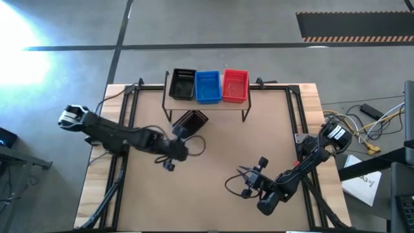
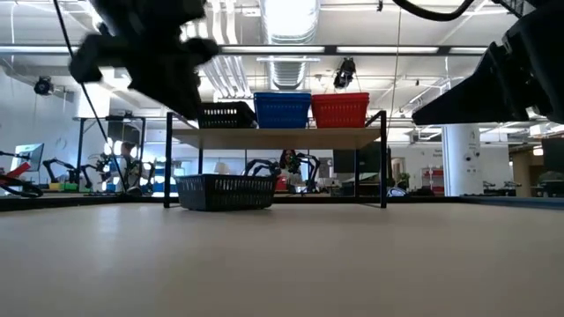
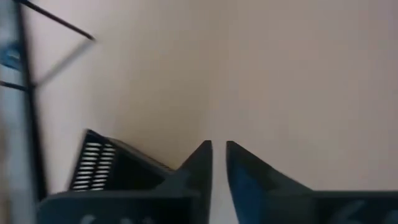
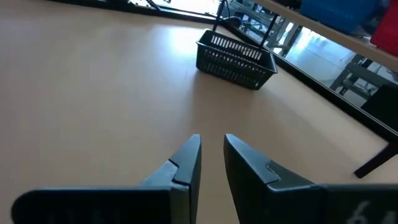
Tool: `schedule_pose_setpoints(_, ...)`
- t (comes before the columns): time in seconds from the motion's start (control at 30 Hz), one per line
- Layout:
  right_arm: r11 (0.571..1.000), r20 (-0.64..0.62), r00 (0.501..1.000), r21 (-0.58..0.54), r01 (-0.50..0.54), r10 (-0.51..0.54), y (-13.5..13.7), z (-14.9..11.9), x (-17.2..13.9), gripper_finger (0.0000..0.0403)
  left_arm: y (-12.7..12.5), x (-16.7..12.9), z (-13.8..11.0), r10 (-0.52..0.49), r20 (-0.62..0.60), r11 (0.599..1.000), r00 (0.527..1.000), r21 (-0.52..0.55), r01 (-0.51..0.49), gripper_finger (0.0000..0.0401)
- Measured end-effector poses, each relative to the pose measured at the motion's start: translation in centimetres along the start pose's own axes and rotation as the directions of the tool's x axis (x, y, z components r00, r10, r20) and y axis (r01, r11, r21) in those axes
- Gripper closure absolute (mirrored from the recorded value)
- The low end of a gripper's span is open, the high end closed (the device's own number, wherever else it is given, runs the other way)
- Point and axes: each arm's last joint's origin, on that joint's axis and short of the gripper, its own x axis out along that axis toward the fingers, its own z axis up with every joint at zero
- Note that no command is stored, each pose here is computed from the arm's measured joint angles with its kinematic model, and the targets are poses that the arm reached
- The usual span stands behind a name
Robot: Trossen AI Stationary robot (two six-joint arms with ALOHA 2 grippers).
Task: Stack baskets on shelf by color
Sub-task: Stack the black bin on the black bins on the shelf
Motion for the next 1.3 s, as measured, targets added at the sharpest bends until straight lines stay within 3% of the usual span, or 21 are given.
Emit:
schedule_pose_setpoints(0.1, 1.0, -0.001, 1.0, -0.001, 0.003, -0.003, 0.0, 0.0, 0.1, 0.0342, 1.2, 2.0, -0.7, -0.046, -0.06, 0.999, 0.997, 0.014, 0.047, 0.0331)
schedule_pose_setpoints(0.27, 1.0, 0.0, 1.0, 0.01, 0.002, -0.002, 0.1, 0.2, 0.1, 0.0342, 3.3, 4.7, -3.4, -0.064, -0.258, 0.995, 0.964, 0.06, 0.082, 0.0253)
schedule_pose_setpoints(0.43, 0.999, 0.002, 1.0, 0.036, 0.001, -0.001, 0.1, 0.3, 0.1, 0.0342, 4.7, 6.8, -5.4, -0.046, -0.387, 0.995, 0.921, 0.065, 0.077, 0.0228)
schedule_pose_setpoints(0.63, 0.998, 0.001, 1.0, 0.059, 0.001, -0.001, 0.1, 0.3, 0.1, 0.0342, 5.1, 8.5, -6.4, -0.023, -0.464, 0.994, 0.886, 0.081, 0.068, 0.0262)
schedule_pose_setpoints(0.87, 0.999, 0.001, 1.0, 0.045, 0.003, -0.003, 0.1, 0.3, 0.2, 0.0342, 4.5, 8.5, -5.9, -0.02, -0.46, 0.992, 0.888, 0.099, 0.073, 0.0369)
schedule_pose_setpoints(0.93, 0.999, 0.001, 1.0, 0.044, 0.003, -0.003, 0.1, 0.3, 0.2, 0.0342, 4.0, 7.7, -5.2, -0.015, -0.432, 0.993, 0.902, 0.097, 0.063, 0.0392)
schedule_pose_setpoints(1.1, 0.999, 0.001, 1.0, 0.046, 0.003, -0.003, 0.1, 0.3, 0.2, 0.0342, 1.9, 4.3, -2.5, -0.039, -0.341, 0.997, 0.939, 0.049, 0.06, 0.0399)
schedule_pose_setpoints(1.3, 0.999, 0.001, 1.0, 0.032, 0.003, -0.003, 0.1, 0.3, 0.2, 0.0342, -0.7, -1.8, 1.1, -0.159, -0.133, 0.987, 0.978, -0.019, 0.158, 0.04)
